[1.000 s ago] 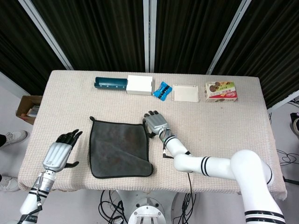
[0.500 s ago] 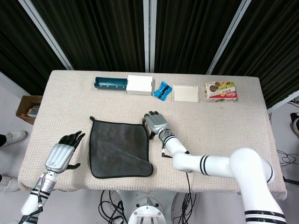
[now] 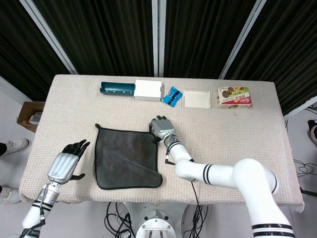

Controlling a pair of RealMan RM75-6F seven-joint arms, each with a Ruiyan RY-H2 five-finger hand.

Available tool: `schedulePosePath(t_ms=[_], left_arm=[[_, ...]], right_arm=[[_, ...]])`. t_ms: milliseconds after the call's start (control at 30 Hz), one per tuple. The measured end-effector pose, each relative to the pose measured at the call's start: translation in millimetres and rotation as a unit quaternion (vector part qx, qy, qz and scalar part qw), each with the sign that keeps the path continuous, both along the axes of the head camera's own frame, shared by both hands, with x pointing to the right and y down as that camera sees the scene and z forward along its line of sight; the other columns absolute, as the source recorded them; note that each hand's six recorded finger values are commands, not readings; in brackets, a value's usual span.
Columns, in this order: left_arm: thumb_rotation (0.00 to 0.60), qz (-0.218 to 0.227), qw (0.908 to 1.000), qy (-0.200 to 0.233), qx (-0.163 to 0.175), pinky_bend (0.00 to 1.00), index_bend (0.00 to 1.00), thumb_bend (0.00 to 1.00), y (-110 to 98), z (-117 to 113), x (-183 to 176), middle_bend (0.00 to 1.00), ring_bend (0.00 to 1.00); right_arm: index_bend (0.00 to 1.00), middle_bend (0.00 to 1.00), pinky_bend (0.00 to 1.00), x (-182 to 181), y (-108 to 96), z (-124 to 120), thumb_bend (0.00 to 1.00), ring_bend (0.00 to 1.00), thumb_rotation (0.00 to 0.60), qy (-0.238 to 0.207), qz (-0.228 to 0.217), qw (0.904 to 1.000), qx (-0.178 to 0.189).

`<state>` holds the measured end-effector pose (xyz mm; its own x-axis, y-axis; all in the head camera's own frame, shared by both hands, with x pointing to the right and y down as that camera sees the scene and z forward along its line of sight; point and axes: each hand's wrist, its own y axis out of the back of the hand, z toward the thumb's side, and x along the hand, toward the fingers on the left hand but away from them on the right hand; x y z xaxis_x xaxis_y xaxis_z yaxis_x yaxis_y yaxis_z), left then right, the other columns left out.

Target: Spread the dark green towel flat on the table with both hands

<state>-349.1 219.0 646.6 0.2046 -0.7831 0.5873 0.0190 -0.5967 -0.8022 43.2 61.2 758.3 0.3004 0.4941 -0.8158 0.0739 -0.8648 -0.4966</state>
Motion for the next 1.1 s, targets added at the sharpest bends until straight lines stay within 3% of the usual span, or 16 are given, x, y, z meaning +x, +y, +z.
schedulePosePath(t_ms=[267,900,1000,1100], left_arm=[[0.6,-0.005,1.0,-0.002,-0.004,0.17,0.03,0.01,3,0,-6,0.03,0.11],[0.6,-0.011,0.9999,-0.001,-0.01,0.17,0.03,0.01,5,3,-10,0.03,0.11],[0.6,-0.013,0.9999,0.0,-0.011,0.17,0.03,0.01,5,4,-10,0.03,0.11],[0.6,-0.013,0.9998,0.0,-0.012,0.17,0.03,0.01,4,5,-10,0.03,0.11]], right_arm=[[0.64,0.21,0.0,1,-3,9,0.35,0.0,0.6,0.013,0.011,0.9997,0.015],[0.64,0.21,0.0,33,-31,17,0.36,0.0,0.6,0.056,0.042,0.9954,0.066],[0.58,0.2,0.0,35,-32,18,0.33,0.0,0.6,0.059,0.044,0.995,0.068],[0.35,0.16,0.0,35,-30,20,0.23,0.0,0.6,0.057,0.039,0.9956,0.064]])
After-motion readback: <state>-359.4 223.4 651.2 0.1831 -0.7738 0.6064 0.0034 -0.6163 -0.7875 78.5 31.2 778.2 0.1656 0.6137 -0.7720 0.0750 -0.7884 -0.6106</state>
